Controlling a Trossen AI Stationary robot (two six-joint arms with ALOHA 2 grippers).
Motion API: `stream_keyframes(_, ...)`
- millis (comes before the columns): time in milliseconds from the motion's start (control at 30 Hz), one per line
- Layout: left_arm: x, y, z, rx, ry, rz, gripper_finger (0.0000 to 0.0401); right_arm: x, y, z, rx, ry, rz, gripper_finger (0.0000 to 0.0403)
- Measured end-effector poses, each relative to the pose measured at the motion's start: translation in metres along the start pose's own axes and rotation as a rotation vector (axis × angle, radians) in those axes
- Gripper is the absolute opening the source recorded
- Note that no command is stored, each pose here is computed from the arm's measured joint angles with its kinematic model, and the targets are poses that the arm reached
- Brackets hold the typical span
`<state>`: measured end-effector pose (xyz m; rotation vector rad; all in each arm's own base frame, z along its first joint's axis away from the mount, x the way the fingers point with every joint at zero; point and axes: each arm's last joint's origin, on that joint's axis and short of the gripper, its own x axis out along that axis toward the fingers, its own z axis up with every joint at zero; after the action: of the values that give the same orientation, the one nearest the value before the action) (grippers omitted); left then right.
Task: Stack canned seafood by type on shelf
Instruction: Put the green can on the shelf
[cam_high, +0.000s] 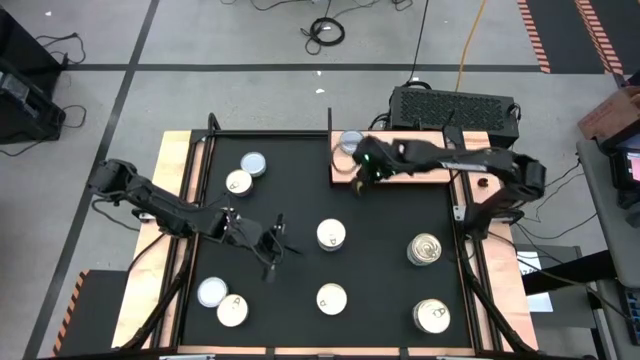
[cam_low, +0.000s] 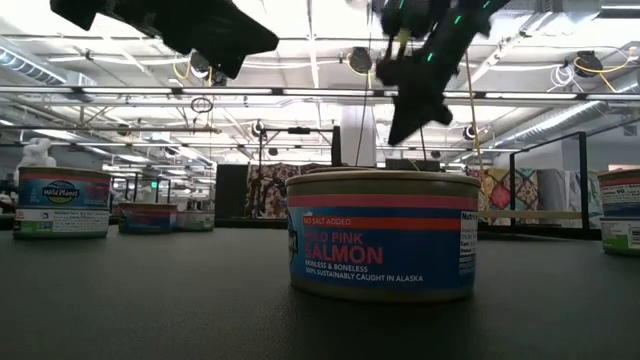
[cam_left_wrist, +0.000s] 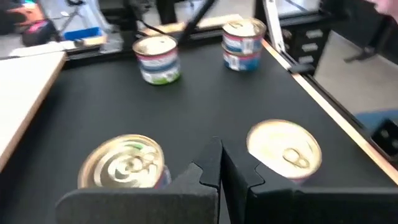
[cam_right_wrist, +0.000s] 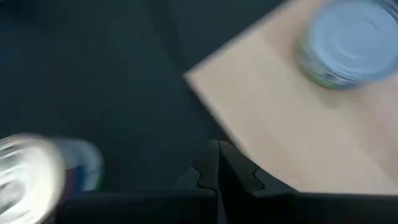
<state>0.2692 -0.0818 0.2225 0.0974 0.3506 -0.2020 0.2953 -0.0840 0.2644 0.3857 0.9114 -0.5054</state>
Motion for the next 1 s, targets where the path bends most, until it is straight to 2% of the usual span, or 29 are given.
stream_keyframes(200, -0.005, 0.015, 0.005, -0.119, -0.028, 0.117, 0.0006, -0.027, 0.049, -0.051, -0.109, -0.176, 0.213, 0.0)
stream_keyframes(400, -0.003, 0.026, 0.002, -0.277, -0.028, 0.186, 0.0006, -0.024, 0.082, -0.115, -0.17, -0.345, 0.497, 0.0)
stream_keyframes(500, -0.003, 0.025, 0.001, -0.336, -0.025, 0.185, 0.0006, -0.022, 0.095, -0.137, -0.232, -0.377, 0.584, 0.0)
stream_keyframes(800, -0.004, 0.01, -0.007, -0.54, 0.05, 0.153, 0.0006, -0.015, 0.126, -0.165, -0.365, -0.359, 0.671, 0.0)
stream_keyframes(1000, -0.009, -0.004, -0.012, -0.626, 0.122, 0.201, 0.0006, -0.01, 0.134, -0.172, -0.415, -0.333, 0.67, 0.0)
